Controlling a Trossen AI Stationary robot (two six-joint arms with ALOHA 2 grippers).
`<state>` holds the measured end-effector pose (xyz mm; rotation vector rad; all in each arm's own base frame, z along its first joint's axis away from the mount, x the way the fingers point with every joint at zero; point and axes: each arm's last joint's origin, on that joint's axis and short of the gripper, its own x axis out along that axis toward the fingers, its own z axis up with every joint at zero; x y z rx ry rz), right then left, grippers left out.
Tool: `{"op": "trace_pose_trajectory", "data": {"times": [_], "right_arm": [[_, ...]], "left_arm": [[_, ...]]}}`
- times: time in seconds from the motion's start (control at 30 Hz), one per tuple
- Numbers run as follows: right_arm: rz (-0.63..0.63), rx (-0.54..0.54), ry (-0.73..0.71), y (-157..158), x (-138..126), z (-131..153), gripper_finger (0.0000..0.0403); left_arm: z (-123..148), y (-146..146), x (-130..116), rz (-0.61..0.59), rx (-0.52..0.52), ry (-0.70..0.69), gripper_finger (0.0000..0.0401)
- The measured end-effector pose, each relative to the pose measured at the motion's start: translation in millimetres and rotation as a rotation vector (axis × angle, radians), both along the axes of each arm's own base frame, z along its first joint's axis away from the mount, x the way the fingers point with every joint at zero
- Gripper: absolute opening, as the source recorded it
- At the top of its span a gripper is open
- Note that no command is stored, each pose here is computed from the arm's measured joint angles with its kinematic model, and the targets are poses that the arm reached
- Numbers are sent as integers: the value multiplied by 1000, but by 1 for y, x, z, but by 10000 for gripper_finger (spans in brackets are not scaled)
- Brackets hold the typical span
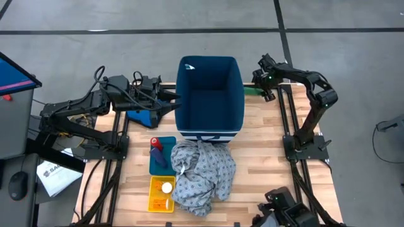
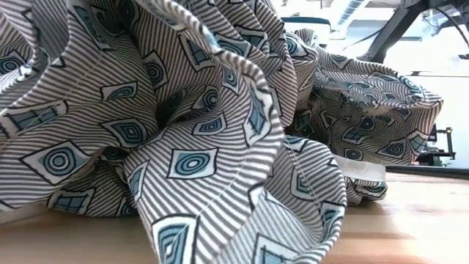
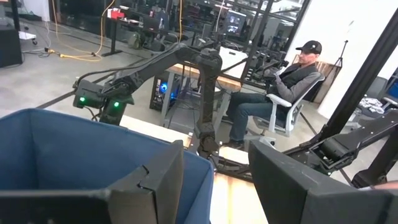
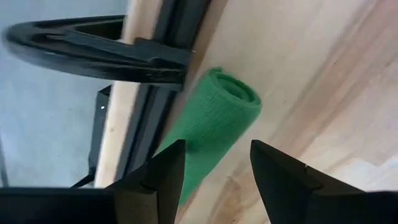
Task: Pick & place medical supplies in basket/bin
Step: Put the green bandage into the blue bin
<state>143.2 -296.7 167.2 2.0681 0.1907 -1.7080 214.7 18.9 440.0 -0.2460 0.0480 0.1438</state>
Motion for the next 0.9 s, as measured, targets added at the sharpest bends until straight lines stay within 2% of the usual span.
{"op": "trace_pose_trajectory", "data": {"times": [0.33, 0.67, 0.9], "right_arm": [[-47, 0, 9, -1, 1, -3, 164], [-47, 1, 10, -1, 1, -3, 59], [-46, 0, 14, -1, 2, -3, 4]], "left_arm": [[0, 0, 0, 2, -24, -3, 173], [0, 0, 0, 1, -24, -3, 173], [0, 0, 0, 1, -24, -3, 173]]}}
